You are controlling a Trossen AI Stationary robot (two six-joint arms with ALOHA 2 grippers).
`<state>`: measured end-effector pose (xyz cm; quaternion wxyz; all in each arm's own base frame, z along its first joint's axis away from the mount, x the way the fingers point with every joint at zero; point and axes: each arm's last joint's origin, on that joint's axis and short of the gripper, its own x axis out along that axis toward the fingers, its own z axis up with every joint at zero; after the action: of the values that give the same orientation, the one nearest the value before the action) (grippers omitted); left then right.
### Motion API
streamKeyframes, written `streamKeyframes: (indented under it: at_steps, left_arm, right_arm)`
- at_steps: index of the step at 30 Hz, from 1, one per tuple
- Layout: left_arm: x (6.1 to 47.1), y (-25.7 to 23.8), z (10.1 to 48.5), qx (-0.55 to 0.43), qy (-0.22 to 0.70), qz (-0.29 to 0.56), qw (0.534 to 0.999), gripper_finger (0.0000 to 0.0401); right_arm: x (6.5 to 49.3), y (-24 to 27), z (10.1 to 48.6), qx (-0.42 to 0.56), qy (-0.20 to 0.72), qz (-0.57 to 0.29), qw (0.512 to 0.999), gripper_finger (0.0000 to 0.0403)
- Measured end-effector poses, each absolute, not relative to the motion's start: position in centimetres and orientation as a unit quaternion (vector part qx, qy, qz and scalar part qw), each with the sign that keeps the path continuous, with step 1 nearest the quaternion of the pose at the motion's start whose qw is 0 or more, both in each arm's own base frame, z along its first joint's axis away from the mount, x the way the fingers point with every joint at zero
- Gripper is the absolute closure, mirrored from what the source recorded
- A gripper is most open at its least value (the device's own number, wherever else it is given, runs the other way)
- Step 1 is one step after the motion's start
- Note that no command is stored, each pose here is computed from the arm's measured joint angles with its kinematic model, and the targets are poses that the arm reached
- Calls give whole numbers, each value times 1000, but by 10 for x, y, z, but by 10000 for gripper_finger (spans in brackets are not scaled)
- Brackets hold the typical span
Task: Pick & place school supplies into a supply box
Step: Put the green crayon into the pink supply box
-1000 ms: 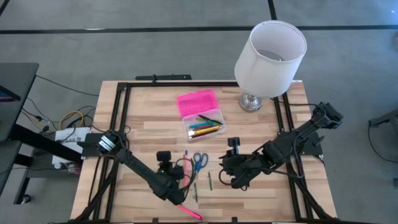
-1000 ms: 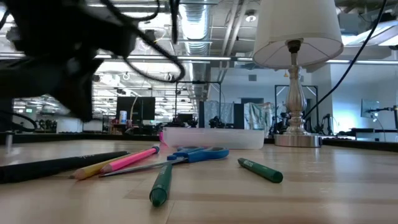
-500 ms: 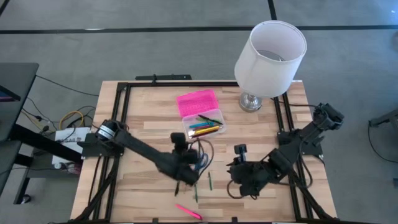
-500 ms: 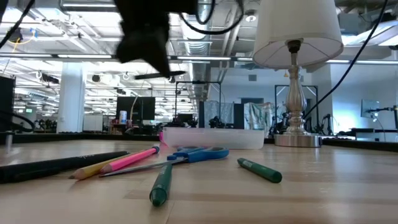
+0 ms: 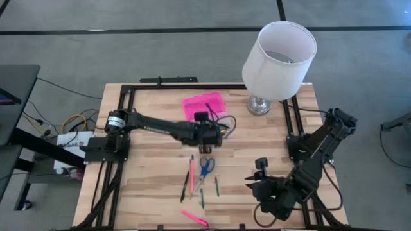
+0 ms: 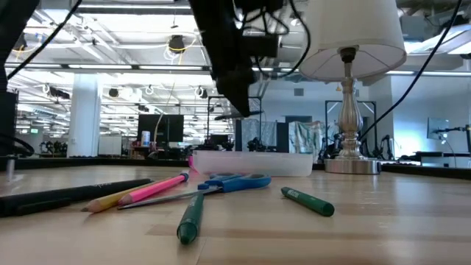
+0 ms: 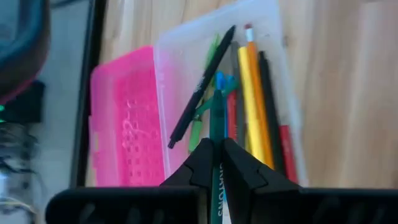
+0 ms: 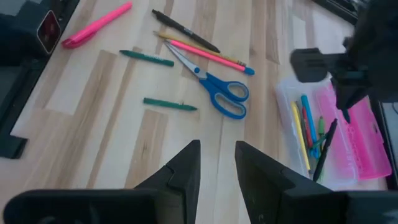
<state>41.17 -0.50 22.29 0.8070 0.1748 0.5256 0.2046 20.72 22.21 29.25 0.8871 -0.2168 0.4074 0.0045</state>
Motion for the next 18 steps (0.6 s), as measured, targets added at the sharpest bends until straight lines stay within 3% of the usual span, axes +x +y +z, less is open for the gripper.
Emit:
streamKeyframes:
  at_steps: [13, 18]
  left_arm:
    - [409, 51, 216, 94, 542, 192, 813, 387]
    - [409, 53, 216, 79, 543, 176, 817, 354]
  right_arm:
    - [192, 231, 292, -198, 400, -11, 894, 308]
    - [192, 231, 292, -196, 399, -12, 896, 308]
